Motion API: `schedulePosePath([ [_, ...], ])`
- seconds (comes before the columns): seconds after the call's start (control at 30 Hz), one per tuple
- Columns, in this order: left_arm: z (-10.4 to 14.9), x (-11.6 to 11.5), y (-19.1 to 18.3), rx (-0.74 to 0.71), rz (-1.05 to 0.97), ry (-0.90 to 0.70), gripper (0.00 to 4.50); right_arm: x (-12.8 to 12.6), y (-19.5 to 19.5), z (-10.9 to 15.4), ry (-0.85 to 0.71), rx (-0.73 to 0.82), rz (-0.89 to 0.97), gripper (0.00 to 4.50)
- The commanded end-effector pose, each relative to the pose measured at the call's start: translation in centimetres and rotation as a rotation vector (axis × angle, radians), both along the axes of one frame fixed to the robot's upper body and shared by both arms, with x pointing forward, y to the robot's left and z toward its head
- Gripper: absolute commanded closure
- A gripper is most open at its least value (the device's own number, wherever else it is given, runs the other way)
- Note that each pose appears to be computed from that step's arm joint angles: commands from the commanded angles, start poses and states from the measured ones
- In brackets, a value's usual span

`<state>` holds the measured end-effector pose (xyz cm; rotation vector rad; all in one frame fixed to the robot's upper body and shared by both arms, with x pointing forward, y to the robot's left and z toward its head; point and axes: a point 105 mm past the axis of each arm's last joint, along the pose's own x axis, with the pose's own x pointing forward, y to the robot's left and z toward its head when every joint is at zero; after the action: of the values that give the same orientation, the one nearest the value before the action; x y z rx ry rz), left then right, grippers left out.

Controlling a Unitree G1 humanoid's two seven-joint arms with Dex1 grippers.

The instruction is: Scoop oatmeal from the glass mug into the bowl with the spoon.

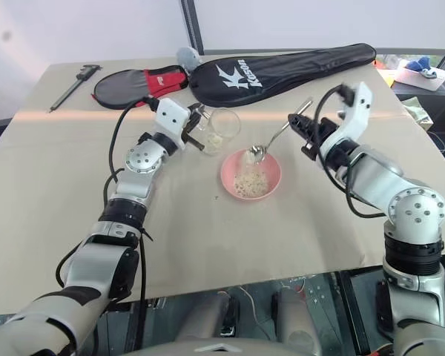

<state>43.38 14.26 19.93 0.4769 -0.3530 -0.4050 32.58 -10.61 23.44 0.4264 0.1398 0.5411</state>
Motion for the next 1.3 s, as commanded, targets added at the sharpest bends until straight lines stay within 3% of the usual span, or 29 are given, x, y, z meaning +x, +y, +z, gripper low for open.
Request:
schedulePosePath([
  [0.03, 2.9, -0.3, 0.5, -0.024, 0.008, -0.097, 4.33, -1.2, 1.9, 0.5, -0.23, -0.29, 0.067, 4.5],
  [0.17, 3.0, -0.5, 0.7, -0.028, 0.013, -0.102, 4.33, -1.9, 2.8, 0.5, -0.433, -0.536, 0.112, 4.5],
  [0.23, 2.9, -0.7, 0.8, -0.038, 0.009, -0.101, 4.33, -2.4, 3.3, 0.8, -0.504, -0.566, 0.139, 4.5],
  [0.5, 2.2, -1.5, 1.1, -0.085, 0.007, -0.078, 4.33, -2.2, 1.6, 5.5, -0.486, -0.126, 0.064, 4.5],
  [0.73, 2.1, -1.8, 0.8, -0.088, -0.005, -0.072, 4.33, -1.3, 2.5, 8.1, -0.472, 0.046, 0.079, 4.5],
  [1.0, 2.5, -2.1, 0.0, -0.106, -0.011, -0.078, 4.33, -0.5, 4.8, 7.3, -0.434, 0.069, 0.133, 4.5],
  [1.23, 2.5, -2.4, -0.1, -0.181, -0.015, -0.063, 4.33, 1.1, 8.3, 5.0, -0.437, -0.025, 0.178, 4.5],
  [1.3, 2.2, -2.5, 0.1, -0.209, -0.005, -0.048, 4.41, 1.4, 9.1, 4.2, -0.441, -0.052, 0.205, 3.83],
])
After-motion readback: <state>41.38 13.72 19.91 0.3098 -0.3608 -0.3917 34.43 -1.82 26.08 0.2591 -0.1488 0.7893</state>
